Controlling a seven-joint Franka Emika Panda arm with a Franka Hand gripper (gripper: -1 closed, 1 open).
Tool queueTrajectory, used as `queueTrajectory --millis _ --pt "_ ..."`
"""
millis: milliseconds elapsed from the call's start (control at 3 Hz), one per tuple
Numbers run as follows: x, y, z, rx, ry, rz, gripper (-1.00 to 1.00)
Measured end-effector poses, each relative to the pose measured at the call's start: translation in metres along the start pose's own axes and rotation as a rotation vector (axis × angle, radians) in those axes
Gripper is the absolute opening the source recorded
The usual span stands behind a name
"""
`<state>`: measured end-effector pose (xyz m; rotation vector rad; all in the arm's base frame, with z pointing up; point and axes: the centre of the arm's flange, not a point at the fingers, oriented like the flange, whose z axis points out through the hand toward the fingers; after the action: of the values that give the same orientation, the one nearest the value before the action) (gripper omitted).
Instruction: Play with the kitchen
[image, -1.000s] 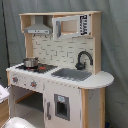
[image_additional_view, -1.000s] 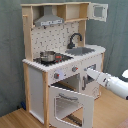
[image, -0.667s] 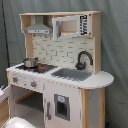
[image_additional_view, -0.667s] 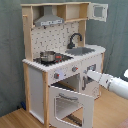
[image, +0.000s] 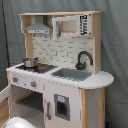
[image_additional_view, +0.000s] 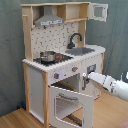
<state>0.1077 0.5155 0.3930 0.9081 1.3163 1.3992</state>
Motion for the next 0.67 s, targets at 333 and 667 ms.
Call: queueTrajectory --millis 333,667 --pt "0.023 0.004 -0.001 -0.006 0.058 0.086 1.00" --pt "0.044 0.005 0.001 -0.003 0.100 0.159 1.00"
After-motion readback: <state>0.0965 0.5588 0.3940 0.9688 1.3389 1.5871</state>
